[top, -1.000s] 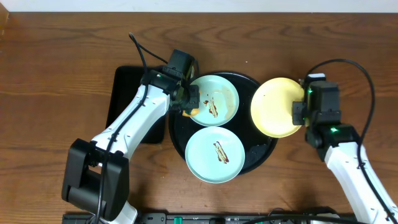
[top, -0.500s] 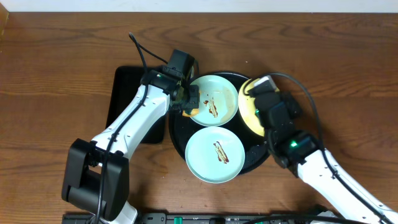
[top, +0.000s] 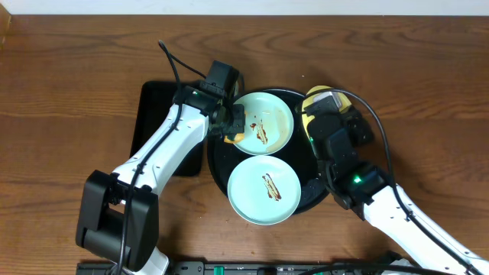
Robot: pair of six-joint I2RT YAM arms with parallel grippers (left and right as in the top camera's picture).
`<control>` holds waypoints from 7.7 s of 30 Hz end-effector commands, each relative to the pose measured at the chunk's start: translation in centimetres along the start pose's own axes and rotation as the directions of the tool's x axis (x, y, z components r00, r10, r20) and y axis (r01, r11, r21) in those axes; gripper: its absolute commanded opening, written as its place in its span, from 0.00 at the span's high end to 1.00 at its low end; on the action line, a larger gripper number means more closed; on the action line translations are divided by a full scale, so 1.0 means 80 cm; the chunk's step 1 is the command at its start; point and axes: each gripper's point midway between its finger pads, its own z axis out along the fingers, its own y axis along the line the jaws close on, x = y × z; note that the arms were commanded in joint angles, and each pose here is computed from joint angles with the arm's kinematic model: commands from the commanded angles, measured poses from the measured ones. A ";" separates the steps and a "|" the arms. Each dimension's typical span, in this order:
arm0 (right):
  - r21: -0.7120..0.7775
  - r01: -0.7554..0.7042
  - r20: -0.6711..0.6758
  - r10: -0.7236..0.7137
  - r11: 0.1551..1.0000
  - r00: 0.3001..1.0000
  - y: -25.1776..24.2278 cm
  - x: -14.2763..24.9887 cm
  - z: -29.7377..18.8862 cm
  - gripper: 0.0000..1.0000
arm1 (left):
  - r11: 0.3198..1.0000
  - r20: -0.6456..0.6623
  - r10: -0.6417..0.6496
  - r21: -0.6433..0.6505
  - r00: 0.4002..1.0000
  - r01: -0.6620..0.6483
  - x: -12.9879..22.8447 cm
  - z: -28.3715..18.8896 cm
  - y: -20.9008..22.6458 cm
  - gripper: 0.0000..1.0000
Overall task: Clean dirty plates on tray and stack at the side
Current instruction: 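Lift the yellow plate with right gripper and set it on the table right, then move right gripper to grip the rim of the lower light-blue plate, then scrub the lower light-blue plate with the sponge in left gripper, then continue wiping the lower light-blue plate with the sponge, left gripper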
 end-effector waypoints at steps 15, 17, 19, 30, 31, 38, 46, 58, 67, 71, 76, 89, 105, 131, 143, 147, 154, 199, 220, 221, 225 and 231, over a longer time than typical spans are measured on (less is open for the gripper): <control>0.236 -0.628 -0.226 0.670 0.742 0.707 -0.142 0.155 0.096 0.99 | 1.000 0.008 0.006 -0.013 1.000 -0.006 -0.001 -0.003 0.004 0.92; 0.271 -0.640 -0.254 0.695 0.718 0.672 -0.154 0.181 0.102 0.99 | 1.000 0.008 0.006 -0.012 1.000 -0.006 -0.001 -0.003 0.004 0.92; 0.317 -0.639 -0.283 0.713 0.701 0.641 -0.164 0.209 0.107 0.99 | 1.000 0.008 0.006 -0.012 1.000 -0.006 -0.001 -0.003 0.004 0.92; 0.388 -0.635 -0.383 0.744 0.668 0.548 -0.161 0.284 0.139 0.99 | 1.000 0.006 0.006 -0.013 1.000 -0.005 0.000 -0.003 0.004 0.92; 0.373 -0.644 -0.390 0.742 0.668 0.545 -0.157 0.284 0.141 0.99 | 1.000 0.005 0.005 -0.013 1.000 -0.005 0.000 -0.003 0.004 0.92; 0.146 -0.760 -0.410 0.738 0.634 0.536 -0.118 0.246 0.152 0.87 | 1.000 0.004 0.005 -0.013 1.000 -0.005 0.000 -0.003 0.004 0.92; -0.268 -0.831 -0.461 0.693 0.488 0.555 -0.043 0.162 0.139 0.76 | 1.000 0.004 0.005 -0.014 1.000 -0.005 0.000 -0.003 0.004 0.86; -0.650 -0.723 -0.652 0.318 0.233 0.688 0.123 0.080 0.002 0.64 | 1.000 -0.108 -0.010 -0.011 0.994 0.008 0.033 -0.005 0.007 0.92; -0.741 -0.600 -0.631 -0.007 0.301 0.776 0.222 0.104 -0.074 0.62 | 0.980 -0.235 0.010 0.195 0.972 0.037 0.066 -0.013 -0.043 0.92; -0.697 -0.603 -0.670 -0.052 0.388 0.741 0.240 0.124 -0.073 0.67 | 0.979 -0.264 0.060 0.202 0.963 -0.006 0.085 -0.011 -0.057 0.92; -0.672 -0.592 -0.681 -0.058 0.444 0.730 0.249 0.134 -0.065 0.69 | 0.981 -0.286 0.103 0.189 0.953 -0.049 0.105 -0.005 -0.067 0.92; -0.671 -0.582 -0.666 -0.028 0.459 0.746 0.242 0.125 -0.061 0.85 | 0.981 -0.304 0.125 0.178 0.944 -0.073 0.118 -0.003 -0.072 0.92; -0.637 -0.595 -0.693 -0.026 0.490 0.720 0.245 0.133 -0.062 0.99 | 0.966 -0.381 0.236 0.192 0.894 -0.174 0.189 0.010 -0.109 0.92; -0.607 -0.620 -0.695 0.046 0.497 0.717 0.245 0.120 -0.049 0.99 | 0.953 -0.468 0.271 0.257 0.841 -0.164 0.222 0.037 -0.131 0.92; -0.601 -0.621 -0.706 0.030 0.503 0.708 0.244 0.126 -0.052 0.99 | 0.980 -0.477 0.198 0.113 0.857 -0.163 0.214 0.071 -0.098 0.92; -0.595 -0.621 -0.718 0.010 0.510 0.696 0.243 0.134 -0.056 0.99 | 0.993 -0.407 0.118 0.037 0.906 -0.113 0.180 0.080 -0.077 0.92; -0.609 -0.607 -0.711 -0.010 0.510 0.704 0.247 0.134 -0.063 0.99 | 0.999 -0.285 0.017 0.050 0.959 -0.003 0.122 0.092 -0.064 0.92; -0.603 -0.595 -0.708 -0.014 0.531 0.706 0.244 0.138 -0.060 0.99 | 0.990 -0.460 -0.140 -0.055 0.877 0.130 0.157 0.063 -0.012 0.93; -0.603 -0.595 -0.710 -0.017 0.531 0.704 0.244 0.139 -0.061 0.92 | 0.981 -0.264 0.086 0.189 0.961 -0.036 0.111 0.061 -0.085 0.93; -0.602 -0.595 -0.711 -0.019 0.532 0.703 0.243 0.140 -0.061 0.92 | 0.981 -0.267 0.086 0.189 0.960 -0.036 0.113 0.063 -0.088 0.93; -0.601 -0.595 -0.713 -0.022 0.533 0.701 0.243 0.141 -0.062 0.92 | 0.979 -0.274 0.111 0.197 0.955 -0.057 0.122 0.075 -0.099 0.92; -0.601 -0.595 -0.713 -0.022 0.533 0.701 0.243 0.141 -0.062 0.93 | 0.974 -0.282 0.148 0.208 0.948 -0.091 0.134 0.087 -0.113 0.93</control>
